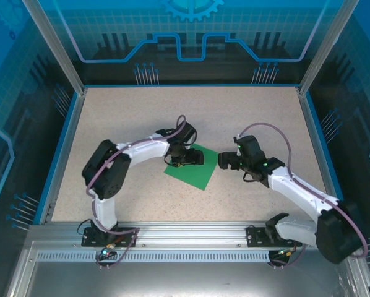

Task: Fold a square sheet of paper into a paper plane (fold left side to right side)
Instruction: Move the square sheet of paper to the center of the table, then pick up the square sheet of paper from the center of the table.

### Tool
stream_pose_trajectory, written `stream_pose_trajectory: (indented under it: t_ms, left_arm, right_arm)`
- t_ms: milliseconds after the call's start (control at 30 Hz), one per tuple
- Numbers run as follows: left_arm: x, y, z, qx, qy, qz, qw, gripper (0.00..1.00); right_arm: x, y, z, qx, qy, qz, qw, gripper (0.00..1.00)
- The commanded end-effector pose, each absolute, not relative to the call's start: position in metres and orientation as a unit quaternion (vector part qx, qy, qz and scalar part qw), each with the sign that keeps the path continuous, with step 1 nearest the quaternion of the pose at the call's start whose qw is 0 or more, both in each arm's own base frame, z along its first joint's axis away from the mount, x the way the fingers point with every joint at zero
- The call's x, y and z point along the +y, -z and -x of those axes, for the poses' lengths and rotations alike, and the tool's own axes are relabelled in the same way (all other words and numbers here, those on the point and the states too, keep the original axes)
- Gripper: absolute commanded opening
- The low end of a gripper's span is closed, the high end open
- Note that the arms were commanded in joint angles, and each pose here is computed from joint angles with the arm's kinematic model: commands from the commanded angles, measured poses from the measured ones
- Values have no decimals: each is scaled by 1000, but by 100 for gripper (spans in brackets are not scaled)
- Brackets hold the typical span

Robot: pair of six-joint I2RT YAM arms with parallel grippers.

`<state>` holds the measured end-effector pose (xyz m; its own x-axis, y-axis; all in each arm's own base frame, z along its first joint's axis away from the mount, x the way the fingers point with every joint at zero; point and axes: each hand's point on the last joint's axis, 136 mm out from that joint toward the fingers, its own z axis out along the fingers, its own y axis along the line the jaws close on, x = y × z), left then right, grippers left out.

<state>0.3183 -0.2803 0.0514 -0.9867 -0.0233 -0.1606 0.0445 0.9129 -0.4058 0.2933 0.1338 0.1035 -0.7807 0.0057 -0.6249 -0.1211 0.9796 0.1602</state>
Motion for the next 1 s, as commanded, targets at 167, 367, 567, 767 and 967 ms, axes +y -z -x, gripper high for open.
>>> stream_pose_trajectory:
  t_ms: [167,367,567,767,967]
  left_arm:
    - [-234,-49,-314,969,231,46,75,71]
    - [-233,-31,-315,973,217,46,59,65]
    - [-226,-9,-306,978,199,53,38,59]
    - [-223,9,-297,980,190,61,22,49]
    - [-223,8,-297,979,195,60,26,46]
  right_arm:
    - [180,-63,-318,960,-52,47,271,99]
    - [200,-34,-345,970,-29,45,239,99]
    - [219,-15,-345,976,-28,62,208,99]
    - [249,-4,-322,978,-77,84,175,95]
    - [264,-5,-308,976,-98,106,162,85]
